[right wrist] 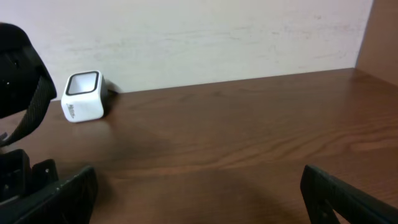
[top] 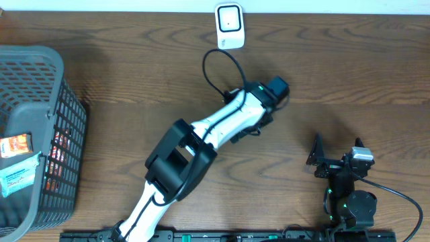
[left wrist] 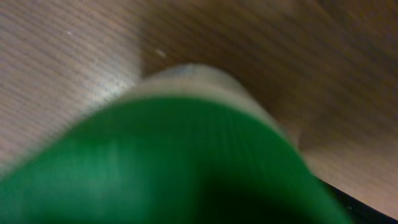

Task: Scan the item barcode
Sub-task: 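Carry the bottle to the table center and release it, then reach the left gripper into the basket and grasp the wipes pack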

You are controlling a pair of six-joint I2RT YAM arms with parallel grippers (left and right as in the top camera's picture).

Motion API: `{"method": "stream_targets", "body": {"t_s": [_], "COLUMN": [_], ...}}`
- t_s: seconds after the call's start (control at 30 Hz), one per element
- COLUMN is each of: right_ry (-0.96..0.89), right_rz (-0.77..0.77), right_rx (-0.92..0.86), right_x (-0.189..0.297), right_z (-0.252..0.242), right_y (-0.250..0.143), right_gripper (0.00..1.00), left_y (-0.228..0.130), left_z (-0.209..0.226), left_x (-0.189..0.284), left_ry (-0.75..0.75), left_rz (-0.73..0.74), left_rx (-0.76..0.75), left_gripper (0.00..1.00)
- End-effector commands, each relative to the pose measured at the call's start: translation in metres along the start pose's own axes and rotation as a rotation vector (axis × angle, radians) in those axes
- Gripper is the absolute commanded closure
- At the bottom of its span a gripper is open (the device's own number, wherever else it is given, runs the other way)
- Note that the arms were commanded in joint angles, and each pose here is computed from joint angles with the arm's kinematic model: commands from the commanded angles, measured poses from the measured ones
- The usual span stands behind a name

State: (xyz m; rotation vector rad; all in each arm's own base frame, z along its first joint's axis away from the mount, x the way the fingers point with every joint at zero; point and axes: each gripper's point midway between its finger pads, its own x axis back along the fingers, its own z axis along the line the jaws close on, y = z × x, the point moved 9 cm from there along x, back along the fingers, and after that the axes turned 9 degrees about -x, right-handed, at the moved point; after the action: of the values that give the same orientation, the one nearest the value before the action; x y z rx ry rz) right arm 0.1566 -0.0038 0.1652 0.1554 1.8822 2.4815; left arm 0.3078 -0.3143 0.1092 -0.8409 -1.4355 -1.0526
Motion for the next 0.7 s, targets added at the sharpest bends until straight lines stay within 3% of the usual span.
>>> {"method": "stream_targets", "body": {"t_s": [0.0,0.17,0.3,0.37,0.5,0.67], "right_ry": [-0.007,-0.007,-0.007,-0.007,-0.007,-0.007], "right_rz": [0.002,0.002,0.002,0.002,0.002,0.002], "right_rx": [0.014,0.014,0.014,0.014,0.014,0.014], "right_x": [0.000,0.000,0.000,0.000,0.000,0.000], "right_z": [0.000,0.000,0.000,0.000,0.000,0.000], "right_y": [-0.001,-0.001,-0.001,-0.001,-0.001,-0.001], "right_gripper": [0.01,0.01,0.01,0.01,0.01,0.01], "left_y": [0.016,0.039,0.060,0.066,0.071,0.043], "left_z": [0.009,0.043,0.138,0.179,0.305,0.418], "left_x": [0.047,0.158,0.263,0.288,0.332,0.345], "left_ry": [-0.050,-0.226,-0.258,-0.248,-0.156,0.088], "left_rz": [-0.132,-0.324,-0.545,-0.613,-0.753,-0.802], "left_rx": [-0.038,-0.195,-0.176,-0.123,0.168,0.612], "left_gripper": [0.03,0.01,0.01,0.01,0.00,0.00]}}
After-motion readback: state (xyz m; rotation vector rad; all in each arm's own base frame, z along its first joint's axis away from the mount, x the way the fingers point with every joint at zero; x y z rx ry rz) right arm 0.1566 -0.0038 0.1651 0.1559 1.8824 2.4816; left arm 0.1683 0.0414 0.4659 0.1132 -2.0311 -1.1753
